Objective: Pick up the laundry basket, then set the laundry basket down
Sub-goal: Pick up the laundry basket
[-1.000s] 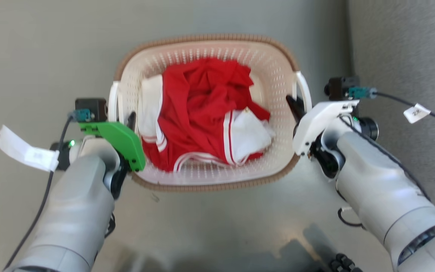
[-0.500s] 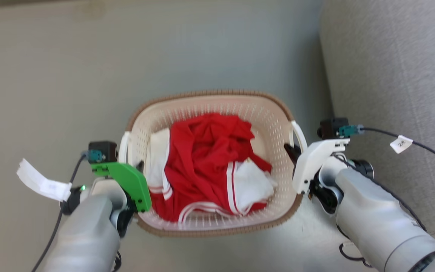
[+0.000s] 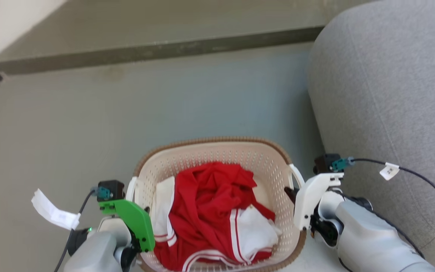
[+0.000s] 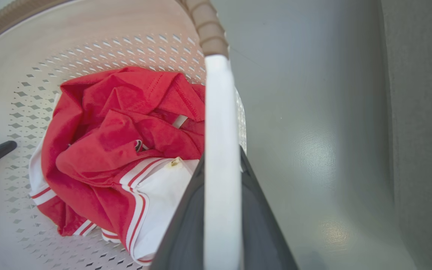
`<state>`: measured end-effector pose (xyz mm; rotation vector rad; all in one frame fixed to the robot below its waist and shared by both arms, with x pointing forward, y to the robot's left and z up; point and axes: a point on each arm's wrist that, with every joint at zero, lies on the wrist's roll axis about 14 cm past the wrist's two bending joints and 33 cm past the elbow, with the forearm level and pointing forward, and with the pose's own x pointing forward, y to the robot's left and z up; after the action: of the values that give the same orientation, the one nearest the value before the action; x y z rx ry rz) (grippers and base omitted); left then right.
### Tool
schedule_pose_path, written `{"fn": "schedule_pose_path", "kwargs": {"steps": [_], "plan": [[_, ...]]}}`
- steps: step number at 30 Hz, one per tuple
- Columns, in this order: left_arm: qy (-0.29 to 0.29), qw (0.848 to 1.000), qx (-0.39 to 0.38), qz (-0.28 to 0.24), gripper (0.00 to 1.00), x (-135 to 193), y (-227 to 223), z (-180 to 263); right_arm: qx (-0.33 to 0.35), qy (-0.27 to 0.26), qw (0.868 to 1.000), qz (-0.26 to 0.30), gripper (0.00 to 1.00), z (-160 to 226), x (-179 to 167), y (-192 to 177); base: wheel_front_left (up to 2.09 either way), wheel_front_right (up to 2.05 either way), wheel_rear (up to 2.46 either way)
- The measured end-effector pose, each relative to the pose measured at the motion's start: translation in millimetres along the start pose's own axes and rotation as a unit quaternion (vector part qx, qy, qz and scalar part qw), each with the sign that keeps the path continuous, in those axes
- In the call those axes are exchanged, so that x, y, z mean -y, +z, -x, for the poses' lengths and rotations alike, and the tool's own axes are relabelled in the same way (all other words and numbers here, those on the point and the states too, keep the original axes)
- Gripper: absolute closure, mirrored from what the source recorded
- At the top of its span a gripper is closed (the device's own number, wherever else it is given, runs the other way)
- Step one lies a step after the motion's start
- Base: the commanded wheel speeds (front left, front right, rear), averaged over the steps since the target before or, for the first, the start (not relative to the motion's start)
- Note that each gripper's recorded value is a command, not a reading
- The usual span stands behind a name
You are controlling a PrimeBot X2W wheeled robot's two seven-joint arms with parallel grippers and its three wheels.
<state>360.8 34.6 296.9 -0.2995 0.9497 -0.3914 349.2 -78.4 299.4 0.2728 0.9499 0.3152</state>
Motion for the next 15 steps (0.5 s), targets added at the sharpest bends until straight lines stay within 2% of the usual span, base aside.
{"fn": "schedule_pose_path", "kwargs": {"steps": [15], "plan": [[-0.004,1.000,0.008,-0.008,1.00,17.0,-11.8,38.3,0.005,0.008,1.000,0.009,1.00,36.8,-16.9,-13.9,0.00,0.00,0.00]]}}
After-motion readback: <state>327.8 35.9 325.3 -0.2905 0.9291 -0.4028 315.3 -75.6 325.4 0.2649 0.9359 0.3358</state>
